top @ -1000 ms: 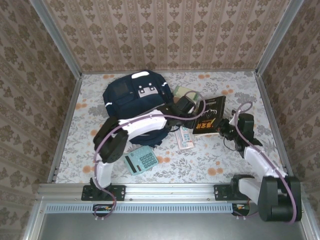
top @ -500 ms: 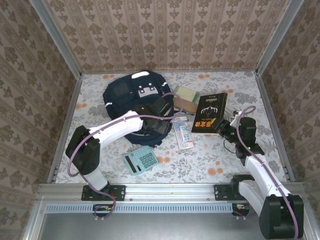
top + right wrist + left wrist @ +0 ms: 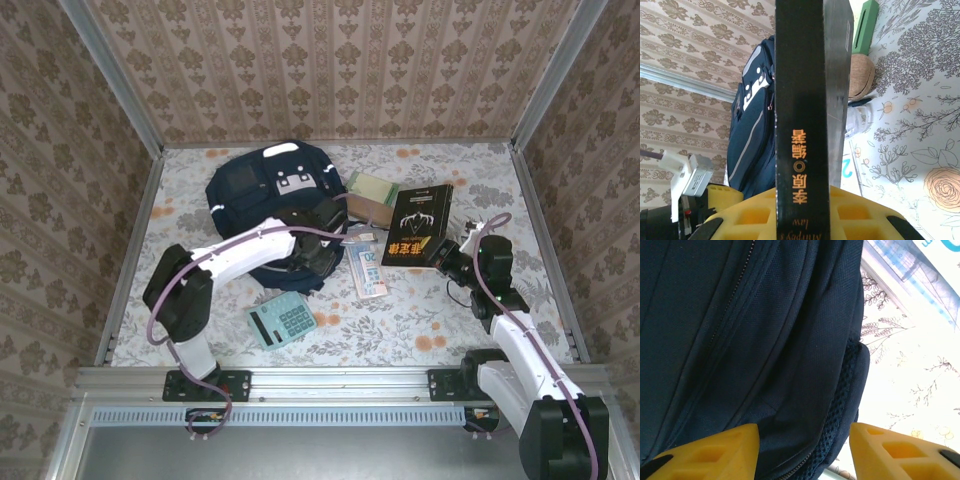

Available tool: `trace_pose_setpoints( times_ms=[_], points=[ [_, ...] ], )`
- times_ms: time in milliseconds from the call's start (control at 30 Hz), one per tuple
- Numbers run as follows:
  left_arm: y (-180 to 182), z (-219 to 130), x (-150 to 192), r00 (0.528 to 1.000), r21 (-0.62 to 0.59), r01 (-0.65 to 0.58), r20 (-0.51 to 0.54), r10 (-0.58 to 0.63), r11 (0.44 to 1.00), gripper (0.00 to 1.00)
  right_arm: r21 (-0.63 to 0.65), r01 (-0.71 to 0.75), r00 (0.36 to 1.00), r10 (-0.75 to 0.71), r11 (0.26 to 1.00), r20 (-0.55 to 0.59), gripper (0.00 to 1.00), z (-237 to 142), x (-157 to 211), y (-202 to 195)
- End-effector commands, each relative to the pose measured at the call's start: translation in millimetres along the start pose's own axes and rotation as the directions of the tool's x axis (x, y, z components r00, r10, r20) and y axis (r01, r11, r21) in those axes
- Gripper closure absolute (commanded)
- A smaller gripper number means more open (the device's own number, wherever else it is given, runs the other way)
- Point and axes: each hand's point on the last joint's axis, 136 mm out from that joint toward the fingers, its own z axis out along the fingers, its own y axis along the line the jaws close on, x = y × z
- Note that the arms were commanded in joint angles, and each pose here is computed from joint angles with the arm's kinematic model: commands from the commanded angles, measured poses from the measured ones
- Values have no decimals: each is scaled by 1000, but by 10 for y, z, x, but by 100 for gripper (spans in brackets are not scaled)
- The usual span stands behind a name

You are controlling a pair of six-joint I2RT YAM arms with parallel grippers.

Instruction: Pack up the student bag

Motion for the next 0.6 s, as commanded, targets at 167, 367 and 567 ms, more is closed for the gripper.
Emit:
trace_pose_setpoints(
  times_ms=[167, 367, 567],
  points=[
    [14, 44, -29, 998, -13, -32, -49, 31, 999, 53, -92, 48, 999, -47, 995, 19, 100, -48, -77, 284],
    [13, 89, -42, 997, -14, -31, -67, 30, 999, 76, -85, 47, 999, -46, 995, 11, 100, -43, -65, 274],
    [84, -112, -165, 999, -38, -25, -38, 24, 999, 100, -87, 50, 999, -49, 995, 10, 100, -41, -59, 282]
  ],
)
